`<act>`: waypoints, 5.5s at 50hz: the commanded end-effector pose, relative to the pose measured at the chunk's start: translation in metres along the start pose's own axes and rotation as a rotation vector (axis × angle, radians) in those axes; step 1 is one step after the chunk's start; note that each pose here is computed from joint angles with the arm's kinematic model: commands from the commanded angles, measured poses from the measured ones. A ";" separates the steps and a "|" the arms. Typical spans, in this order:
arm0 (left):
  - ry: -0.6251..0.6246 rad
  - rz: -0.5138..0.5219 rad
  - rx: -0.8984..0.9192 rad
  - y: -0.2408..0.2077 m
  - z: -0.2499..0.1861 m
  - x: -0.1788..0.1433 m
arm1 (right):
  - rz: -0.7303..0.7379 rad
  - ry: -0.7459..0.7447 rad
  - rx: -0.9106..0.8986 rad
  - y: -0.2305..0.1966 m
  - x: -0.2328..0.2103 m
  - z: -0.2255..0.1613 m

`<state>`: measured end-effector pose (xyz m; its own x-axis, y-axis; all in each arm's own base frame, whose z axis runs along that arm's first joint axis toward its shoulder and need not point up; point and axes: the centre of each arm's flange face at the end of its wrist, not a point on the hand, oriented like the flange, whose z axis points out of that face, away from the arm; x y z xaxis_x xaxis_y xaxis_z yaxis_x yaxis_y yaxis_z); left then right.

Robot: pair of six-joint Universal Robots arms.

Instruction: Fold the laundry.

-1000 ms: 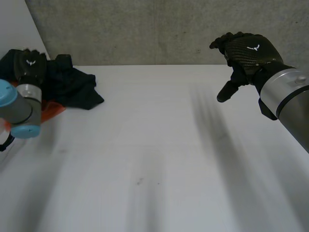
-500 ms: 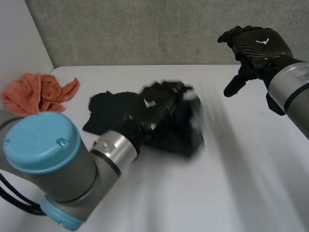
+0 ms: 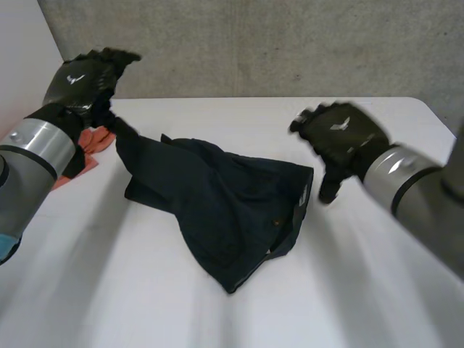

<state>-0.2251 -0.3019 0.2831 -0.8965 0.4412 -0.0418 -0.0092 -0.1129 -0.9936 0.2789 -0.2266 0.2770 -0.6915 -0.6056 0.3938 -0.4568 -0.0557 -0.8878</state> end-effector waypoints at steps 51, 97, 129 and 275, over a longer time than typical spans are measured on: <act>-0.053 0.267 -0.099 0.058 0.057 -0.037 | -0.098 0.052 0.172 0.051 -0.088 0.058; 0.063 0.144 -0.395 0.053 -0.054 0.041 | 0.139 -0.032 -0.179 0.081 0.014 0.057; 0.091 0.218 -0.490 0.131 -0.051 0.059 | 0.153 -0.029 -0.214 0.102 0.009 0.051; 0.222 0.336 -0.462 0.165 -0.036 0.056 | 0.041 -0.008 -0.236 0.149 0.010 0.042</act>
<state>-0.2574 -0.2586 0.1122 -0.7104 0.6282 -0.3172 0.4899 0.1180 -0.8637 0.2281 -0.2738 0.1387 -0.7073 -0.6114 0.3549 -0.5475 0.1562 -0.8221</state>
